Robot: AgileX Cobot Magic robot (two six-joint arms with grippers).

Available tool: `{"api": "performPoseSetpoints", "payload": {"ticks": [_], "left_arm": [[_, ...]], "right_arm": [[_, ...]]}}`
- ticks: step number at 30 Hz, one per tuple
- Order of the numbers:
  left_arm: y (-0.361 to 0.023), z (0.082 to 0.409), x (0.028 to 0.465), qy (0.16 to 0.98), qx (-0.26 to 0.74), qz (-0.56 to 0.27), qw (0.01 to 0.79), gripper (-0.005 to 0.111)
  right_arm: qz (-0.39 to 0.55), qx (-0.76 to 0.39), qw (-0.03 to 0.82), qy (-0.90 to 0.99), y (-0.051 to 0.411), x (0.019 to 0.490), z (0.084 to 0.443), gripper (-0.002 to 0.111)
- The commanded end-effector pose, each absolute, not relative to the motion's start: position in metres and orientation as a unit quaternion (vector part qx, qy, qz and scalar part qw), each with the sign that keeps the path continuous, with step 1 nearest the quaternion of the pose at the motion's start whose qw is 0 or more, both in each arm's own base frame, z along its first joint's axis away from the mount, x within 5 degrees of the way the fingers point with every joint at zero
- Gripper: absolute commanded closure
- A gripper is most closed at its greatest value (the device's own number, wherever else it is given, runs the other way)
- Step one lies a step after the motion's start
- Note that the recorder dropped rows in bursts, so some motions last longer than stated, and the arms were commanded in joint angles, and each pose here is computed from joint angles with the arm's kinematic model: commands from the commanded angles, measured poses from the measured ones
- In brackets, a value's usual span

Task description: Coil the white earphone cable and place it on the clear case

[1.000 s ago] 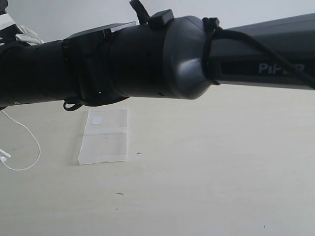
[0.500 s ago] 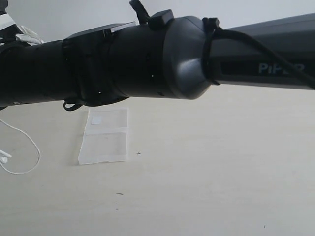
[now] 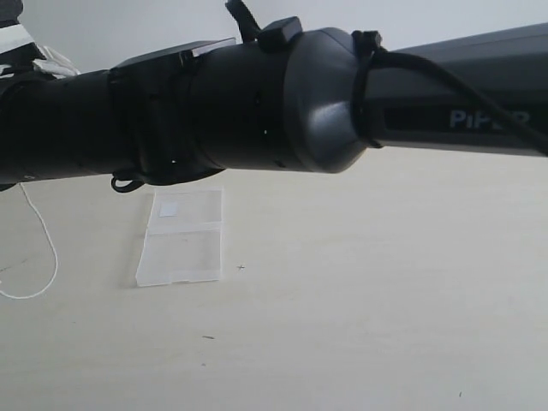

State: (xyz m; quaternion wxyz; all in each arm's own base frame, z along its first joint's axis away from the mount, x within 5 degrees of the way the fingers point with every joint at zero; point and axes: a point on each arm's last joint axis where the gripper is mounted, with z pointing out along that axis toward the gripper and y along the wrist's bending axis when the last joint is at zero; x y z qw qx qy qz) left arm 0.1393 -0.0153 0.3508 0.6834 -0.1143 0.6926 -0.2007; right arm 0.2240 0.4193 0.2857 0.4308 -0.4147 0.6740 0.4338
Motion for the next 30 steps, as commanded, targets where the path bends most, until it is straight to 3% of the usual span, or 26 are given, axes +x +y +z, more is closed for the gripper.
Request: {"api": "performPoseSetpoints", "payload": {"ticks": [1, 17, 20, 26, 30], "left_arm": [[-0.016, 0.355, 0.139, 0.692, -0.094, -0.187, 0.691, 0.107], [-0.027, 0.370, 0.136, 0.679, -0.050, -0.234, 0.694, 0.107], [-0.027, 0.370, 0.136, 0.679, -0.050, -0.234, 0.694, 0.107], [-0.026, 0.370, 0.136, 0.679, -0.051, -0.233, 0.695, 0.107], [-0.022, 0.369, 0.137, 0.679, -0.063, -0.212, 0.700, 0.107]], "right_arm": [[0.419, -0.396, 0.443, 0.687, 0.418, 0.229, 0.288, 0.039], [0.406, -0.381, 0.449, 0.699, 0.417, 0.233, 0.287, 0.042], [0.407, -0.379, 0.448, 0.700, 0.417, 0.233, 0.287, 0.054], [0.396, -0.370, 0.454, 0.708, 0.415, 0.235, 0.287, 0.109], [0.393, -0.368, 0.456, 0.709, 0.415, 0.236, 0.288, 0.108]]}}
